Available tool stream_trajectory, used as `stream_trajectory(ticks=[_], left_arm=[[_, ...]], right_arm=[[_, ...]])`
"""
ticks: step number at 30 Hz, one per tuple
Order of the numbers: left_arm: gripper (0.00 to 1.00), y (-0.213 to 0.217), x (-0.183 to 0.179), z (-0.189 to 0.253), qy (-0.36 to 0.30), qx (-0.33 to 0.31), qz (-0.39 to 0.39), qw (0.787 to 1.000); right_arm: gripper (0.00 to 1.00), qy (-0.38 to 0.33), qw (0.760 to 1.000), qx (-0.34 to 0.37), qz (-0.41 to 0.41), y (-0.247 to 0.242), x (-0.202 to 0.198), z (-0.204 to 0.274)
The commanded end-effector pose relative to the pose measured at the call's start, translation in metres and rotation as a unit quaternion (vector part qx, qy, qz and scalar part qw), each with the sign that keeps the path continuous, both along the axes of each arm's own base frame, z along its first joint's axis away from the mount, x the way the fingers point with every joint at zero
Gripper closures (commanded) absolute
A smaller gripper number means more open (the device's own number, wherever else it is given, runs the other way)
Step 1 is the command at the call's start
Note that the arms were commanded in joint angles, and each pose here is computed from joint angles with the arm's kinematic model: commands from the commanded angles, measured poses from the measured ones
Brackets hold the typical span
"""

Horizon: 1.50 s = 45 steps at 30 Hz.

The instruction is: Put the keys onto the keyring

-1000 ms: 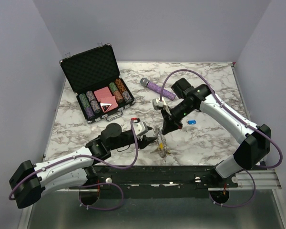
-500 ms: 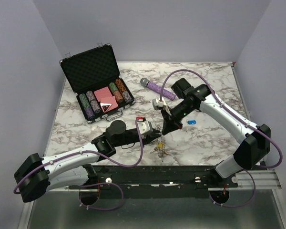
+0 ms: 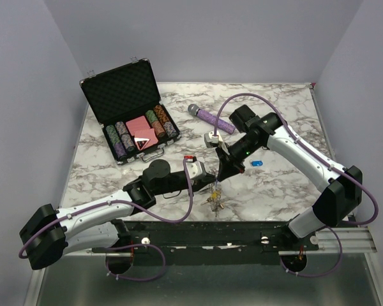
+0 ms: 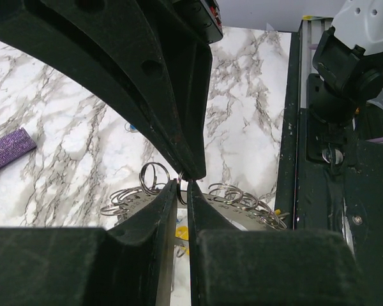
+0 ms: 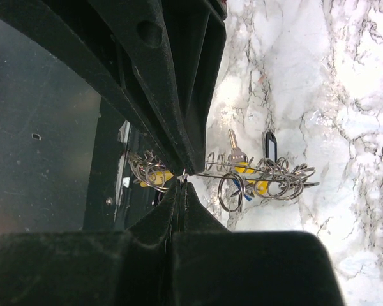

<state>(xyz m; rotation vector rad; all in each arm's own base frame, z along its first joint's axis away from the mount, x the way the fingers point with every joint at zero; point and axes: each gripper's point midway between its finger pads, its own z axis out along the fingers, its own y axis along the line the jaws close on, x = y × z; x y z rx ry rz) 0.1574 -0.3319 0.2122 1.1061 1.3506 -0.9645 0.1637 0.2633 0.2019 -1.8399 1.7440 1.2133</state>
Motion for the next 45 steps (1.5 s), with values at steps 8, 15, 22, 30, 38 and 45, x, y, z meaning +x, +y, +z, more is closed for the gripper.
stream_trajectory(ticks=[8,15,22,30,38,45], left_arm=[[0.82,-0.007,-0.007,0.004,-0.002,0.007,-0.029,1.0],[1.0,-0.006,-0.009,0.002,0.005,0.012,-0.031,0.999],[1.0,0.008,-0.013,0.007,0.05,-0.021,-0.002,0.999],[1.0,0.028,-0.03,0.022,0.109,-0.122,-0.002,0.986],[1.0,0.041,-0.036,0.043,0.146,-0.228,0.0,0.963],[1.0,0.048,-0.039,0.05,0.165,-0.273,-0.007,0.948]], right_arm=[[1.0,-0.007,1.0,0.021,0.012,0.005,-0.001,0.01],[0.99,-0.007,1.0,0.021,0.012,0.005,-0.002,0.01],[0.61,-0.011,0.999,0.04,0.007,0.005,-0.007,0.025],[0.55,-0.012,0.996,0.083,-0.003,-0.001,-0.012,0.036],[0.54,0.022,0.986,0.16,0.041,0.009,-0.029,0.034],[0.54,0.063,0.981,0.178,0.054,0.015,-0.031,0.039]])
